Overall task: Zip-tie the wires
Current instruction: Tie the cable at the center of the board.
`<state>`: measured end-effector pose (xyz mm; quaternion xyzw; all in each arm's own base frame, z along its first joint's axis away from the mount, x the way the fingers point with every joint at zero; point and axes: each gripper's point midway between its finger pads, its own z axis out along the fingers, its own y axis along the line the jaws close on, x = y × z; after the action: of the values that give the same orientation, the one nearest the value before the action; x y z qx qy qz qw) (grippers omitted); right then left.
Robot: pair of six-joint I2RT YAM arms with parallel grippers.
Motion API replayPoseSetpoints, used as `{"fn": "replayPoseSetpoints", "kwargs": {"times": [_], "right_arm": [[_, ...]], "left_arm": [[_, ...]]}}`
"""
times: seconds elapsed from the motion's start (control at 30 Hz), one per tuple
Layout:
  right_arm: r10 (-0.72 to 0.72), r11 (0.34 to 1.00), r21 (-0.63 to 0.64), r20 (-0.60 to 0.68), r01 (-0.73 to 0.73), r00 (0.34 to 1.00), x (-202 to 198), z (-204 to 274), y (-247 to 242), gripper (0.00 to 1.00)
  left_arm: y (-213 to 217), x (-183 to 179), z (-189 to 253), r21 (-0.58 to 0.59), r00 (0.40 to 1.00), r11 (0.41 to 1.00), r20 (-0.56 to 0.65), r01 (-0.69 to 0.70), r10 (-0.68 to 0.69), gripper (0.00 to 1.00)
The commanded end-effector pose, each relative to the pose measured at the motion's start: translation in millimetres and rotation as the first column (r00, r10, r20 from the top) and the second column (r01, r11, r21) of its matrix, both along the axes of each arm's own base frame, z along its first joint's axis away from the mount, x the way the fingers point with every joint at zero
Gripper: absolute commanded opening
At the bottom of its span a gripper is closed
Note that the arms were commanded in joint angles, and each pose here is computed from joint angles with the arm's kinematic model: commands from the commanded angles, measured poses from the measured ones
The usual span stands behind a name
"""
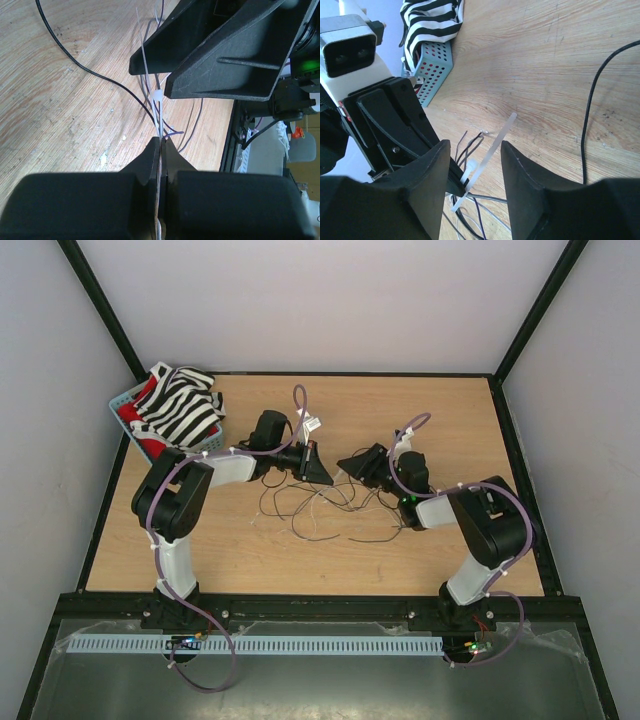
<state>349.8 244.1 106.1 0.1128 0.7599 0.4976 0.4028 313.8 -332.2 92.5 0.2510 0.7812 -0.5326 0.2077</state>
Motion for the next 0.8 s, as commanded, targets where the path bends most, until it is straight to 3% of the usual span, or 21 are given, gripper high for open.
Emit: {"fn": "replayPoseSetpoints", "kwargs": {"times": [0.0, 0.13, 0.23, 0.47, 0.77], "right_arm": [[0.005, 0.999, 0.053, 0.07, -0.009, 0.998, 9.9, 22.4, 5.4, 0.53], [0.014, 0.998, 0.052, 0.067, -0.017, 0.998, 9.6, 20.2, 7.0, 0.5], [0.02, 0.998, 0.052, 0.068, -0.023, 0.997, 9.7, 20.1, 8.1, 0.43], [0.028, 0.998, 0.059, 0.089, -0.033, 0.996, 8.3, 23.0, 8.8, 0.0], [0.014, 1.0, -0.01, 0.116, -0.013, 0.993, 0.6, 19.0, -0.7, 0.0]], "left_arm": [[-3.9, -1.2, 17.5, -0.035, 0.998, 0.999, 0.053, 0.02, -0.019, 0.0], [-4.7, -0.8, 16.9, -0.035, 0.998, 0.999, 0.053, 0.022, -0.02, 0.0], [-5.0, -0.7, 16.9, -0.034, 0.998, 0.999, 0.053, 0.021, -0.019, 0.0], [-5.4, -1.1, 16.7, -0.034, 0.999, 0.999, 0.051, 0.018, -0.017, 0.0], [0.0, 6.0, 20.2, -0.033, 0.998, 0.999, 0.05, -0.03, 0.032, 0.0]]}}
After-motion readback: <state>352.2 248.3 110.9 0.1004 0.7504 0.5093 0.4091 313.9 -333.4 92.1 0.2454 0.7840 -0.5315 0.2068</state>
